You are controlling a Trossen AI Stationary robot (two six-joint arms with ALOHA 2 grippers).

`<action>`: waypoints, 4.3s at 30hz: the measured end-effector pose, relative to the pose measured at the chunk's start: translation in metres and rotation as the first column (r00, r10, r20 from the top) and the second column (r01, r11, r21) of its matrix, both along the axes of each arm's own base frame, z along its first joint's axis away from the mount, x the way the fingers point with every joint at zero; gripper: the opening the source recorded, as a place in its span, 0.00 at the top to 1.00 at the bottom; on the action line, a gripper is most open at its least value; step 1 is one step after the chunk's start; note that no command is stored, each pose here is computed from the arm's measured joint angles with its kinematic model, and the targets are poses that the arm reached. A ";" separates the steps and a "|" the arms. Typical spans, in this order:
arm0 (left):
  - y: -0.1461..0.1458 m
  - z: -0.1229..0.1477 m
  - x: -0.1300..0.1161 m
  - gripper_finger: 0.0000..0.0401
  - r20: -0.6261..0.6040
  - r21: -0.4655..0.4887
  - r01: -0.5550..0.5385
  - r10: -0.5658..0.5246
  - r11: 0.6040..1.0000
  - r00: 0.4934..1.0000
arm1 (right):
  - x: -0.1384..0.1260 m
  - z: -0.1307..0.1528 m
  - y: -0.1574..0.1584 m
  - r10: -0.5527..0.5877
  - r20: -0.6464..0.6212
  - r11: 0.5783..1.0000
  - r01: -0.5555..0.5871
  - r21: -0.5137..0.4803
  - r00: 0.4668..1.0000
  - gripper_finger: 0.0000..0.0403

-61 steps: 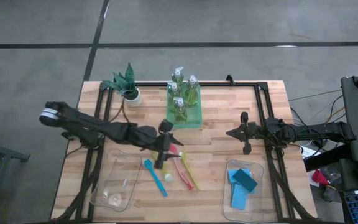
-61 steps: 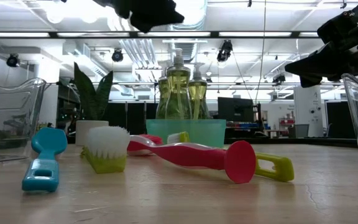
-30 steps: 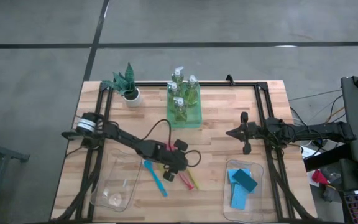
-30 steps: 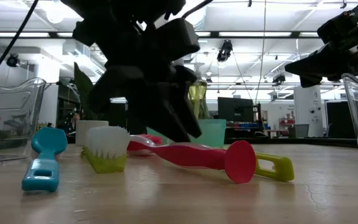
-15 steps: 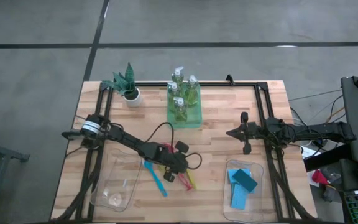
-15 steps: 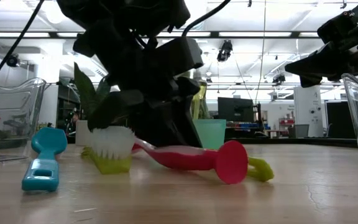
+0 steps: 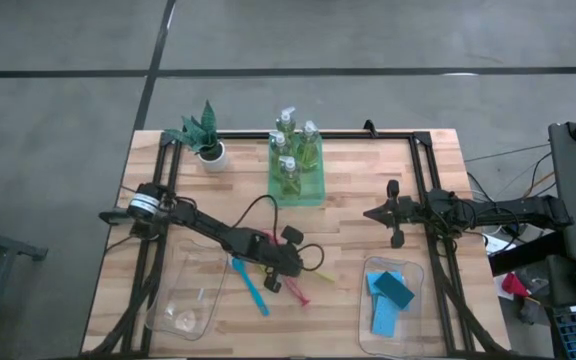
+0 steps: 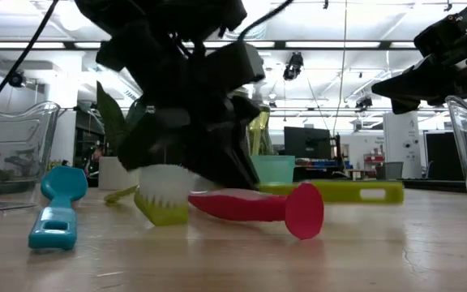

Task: Pick & Place Kitchen Sink Supplies
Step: Put the right green toilet brush into the left transparent bin, then put the green toilet brush into the left transparent bin

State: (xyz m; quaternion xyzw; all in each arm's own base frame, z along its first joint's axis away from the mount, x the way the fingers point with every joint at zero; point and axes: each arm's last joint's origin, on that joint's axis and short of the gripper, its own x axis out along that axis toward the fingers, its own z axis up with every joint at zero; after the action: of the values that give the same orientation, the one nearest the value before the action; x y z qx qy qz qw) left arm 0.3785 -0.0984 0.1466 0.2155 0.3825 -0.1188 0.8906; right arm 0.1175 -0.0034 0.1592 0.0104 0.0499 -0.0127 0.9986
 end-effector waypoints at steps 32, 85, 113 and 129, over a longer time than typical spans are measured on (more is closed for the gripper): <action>-0.018 0.173 -0.188 0.95 -0.383 -0.544 -0.564 0.414 0.621 0.826 | 0.000 0.000 0.000 -0.005 0.000 1.000 0.005 -0.001 1.000 0.98; -0.125 0.073 -0.265 0.95 -0.528 -0.266 -0.956 0.811 0.124 0.252 | 0.000 0.000 0.000 -0.006 0.000 1.000 0.006 -0.001 1.000 0.98; -0.101 0.080 -0.273 0.87 -0.629 -0.399 -0.908 0.683 0.125 0.371 | 0.000 0.000 0.000 -0.005 0.000 1.000 0.005 -0.001 1.000 0.98; -0.075 0.168 -0.242 0.63 0.257 -0.662 -0.366 0.657 0.654 0.708 | 0.000 0.000 0.000 -0.005 0.000 1.000 0.005 -0.001 1.000 0.98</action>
State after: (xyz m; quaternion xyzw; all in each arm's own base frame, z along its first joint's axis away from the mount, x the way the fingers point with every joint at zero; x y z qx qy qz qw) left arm 0.1365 -0.1734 0.3148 -0.1577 0.1437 0.0957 0.9723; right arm 0.1174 -0.0036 0.1592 0.0102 0.0497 -0.0154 0.9986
